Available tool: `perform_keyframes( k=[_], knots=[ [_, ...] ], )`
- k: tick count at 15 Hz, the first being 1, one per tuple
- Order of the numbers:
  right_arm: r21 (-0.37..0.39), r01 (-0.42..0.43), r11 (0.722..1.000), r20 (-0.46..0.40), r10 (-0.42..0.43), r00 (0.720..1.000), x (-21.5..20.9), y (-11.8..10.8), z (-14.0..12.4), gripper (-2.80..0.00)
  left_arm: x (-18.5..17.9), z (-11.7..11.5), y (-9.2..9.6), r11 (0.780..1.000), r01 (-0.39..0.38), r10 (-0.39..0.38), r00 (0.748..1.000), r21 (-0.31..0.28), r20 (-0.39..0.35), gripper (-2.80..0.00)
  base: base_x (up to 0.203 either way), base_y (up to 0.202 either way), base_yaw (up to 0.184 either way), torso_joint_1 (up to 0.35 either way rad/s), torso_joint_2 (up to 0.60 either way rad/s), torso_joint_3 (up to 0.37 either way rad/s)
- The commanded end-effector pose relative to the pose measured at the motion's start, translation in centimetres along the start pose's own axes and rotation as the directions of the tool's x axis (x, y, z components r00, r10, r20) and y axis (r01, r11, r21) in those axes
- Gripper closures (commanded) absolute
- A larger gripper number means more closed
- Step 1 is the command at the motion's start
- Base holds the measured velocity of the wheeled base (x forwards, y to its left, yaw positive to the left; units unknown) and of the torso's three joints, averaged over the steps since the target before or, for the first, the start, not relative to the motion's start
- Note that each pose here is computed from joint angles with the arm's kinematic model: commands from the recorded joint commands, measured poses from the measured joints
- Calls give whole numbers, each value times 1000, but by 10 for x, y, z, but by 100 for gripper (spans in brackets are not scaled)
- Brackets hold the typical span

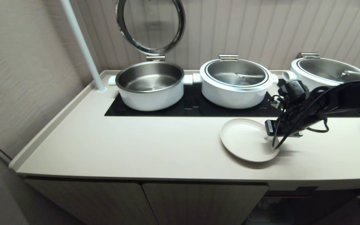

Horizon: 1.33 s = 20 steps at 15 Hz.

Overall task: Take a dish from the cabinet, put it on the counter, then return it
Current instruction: Pick up the plate from the table

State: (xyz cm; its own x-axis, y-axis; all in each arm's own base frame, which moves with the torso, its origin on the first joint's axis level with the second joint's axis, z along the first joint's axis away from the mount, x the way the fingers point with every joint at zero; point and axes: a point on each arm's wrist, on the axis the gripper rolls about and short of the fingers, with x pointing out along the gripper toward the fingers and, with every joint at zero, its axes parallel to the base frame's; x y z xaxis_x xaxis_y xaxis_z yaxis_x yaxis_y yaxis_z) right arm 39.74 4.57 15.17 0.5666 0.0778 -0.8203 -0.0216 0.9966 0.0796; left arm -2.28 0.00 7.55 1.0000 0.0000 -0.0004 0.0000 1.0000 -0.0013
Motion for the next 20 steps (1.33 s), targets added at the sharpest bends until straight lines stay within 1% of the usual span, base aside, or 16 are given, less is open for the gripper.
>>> perform_keyframes(
  k=[1, 10, 13, 17, 20],
  knots=[
    [-1, 1, 1000, -9, -1, 1000, 1, 0, -1, 0, 0, 0, 0, 1000, 0, 0, 1000, 0, 0, 0, 0, 0, 0, 0, 0, 0],
    [2, 1, 1000, -11, -1, 1000, -2, 0, -3, 0, 0, 0, 0, 1000, 0, 0, 1000, 0, 0, 0, 0, 0, 0, 0, 0, 0],
    [21, 0, 1000, -9, 1, 1000, -7, 1, -4, 0, 0, 0, 0, 1000, 0, 0, 1000, 0, 0, 0, 0, 0, 0, 0, 0, 0],
    [26, 1, 1000, -14, -1, 1000, -14, -1, -10, 0, 0, 0, 0, 1000, 0, 0, 1000, 0, 0, 0, 0, 0, 0, 0, 0, 0],
    [79, 2, 997, -8, -1, 1000, -22, -1, -12, 0, 0, 0, 0, 1000, 0, 0, 1000, 0, 0, 0, 0, 0, 0, 0, 0, 0]
  ],
)
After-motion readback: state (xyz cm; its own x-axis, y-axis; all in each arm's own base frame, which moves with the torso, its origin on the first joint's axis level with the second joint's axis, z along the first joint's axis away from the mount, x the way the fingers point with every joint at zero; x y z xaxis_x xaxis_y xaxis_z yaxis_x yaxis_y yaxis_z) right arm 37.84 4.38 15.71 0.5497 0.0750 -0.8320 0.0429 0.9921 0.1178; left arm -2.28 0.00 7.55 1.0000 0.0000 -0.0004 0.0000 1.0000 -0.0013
